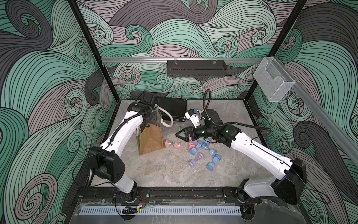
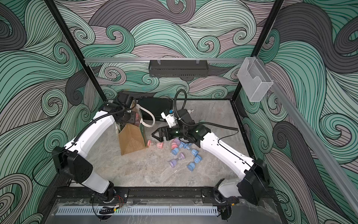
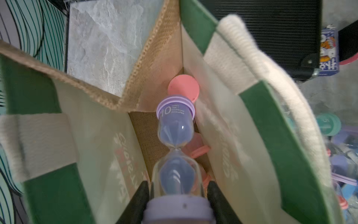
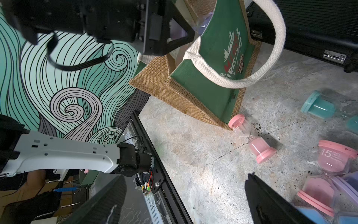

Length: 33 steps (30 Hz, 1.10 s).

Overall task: Put the hourglass into the canvas bag
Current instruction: Place the hourglass in the canvas bag.

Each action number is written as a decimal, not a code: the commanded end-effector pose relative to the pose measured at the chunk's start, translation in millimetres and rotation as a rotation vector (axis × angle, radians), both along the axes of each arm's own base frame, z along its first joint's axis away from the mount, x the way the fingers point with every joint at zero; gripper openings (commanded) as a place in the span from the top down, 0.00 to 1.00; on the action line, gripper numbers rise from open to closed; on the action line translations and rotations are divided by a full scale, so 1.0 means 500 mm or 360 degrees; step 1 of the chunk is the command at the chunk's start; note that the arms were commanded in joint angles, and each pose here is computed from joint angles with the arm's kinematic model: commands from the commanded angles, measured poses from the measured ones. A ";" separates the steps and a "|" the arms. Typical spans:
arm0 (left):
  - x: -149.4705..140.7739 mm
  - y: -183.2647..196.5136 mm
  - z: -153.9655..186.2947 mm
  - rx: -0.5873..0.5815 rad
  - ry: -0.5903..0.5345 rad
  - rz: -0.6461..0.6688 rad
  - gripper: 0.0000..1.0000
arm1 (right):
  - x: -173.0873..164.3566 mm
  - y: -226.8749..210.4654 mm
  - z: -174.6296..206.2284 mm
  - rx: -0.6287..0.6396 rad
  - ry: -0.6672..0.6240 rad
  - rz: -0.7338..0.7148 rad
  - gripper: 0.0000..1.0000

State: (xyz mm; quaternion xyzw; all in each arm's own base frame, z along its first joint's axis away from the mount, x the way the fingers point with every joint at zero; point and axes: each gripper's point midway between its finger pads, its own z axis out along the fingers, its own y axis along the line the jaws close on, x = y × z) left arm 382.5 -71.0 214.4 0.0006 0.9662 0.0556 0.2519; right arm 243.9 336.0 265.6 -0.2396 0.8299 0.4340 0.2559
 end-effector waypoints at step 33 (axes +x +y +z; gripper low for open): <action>0.035 0.023 -0.052 -0.0361 0.0190 0.0076 0.54 | 0.020 -0.041 -0.005 0.0004 -0.0011 -0.0094 0.00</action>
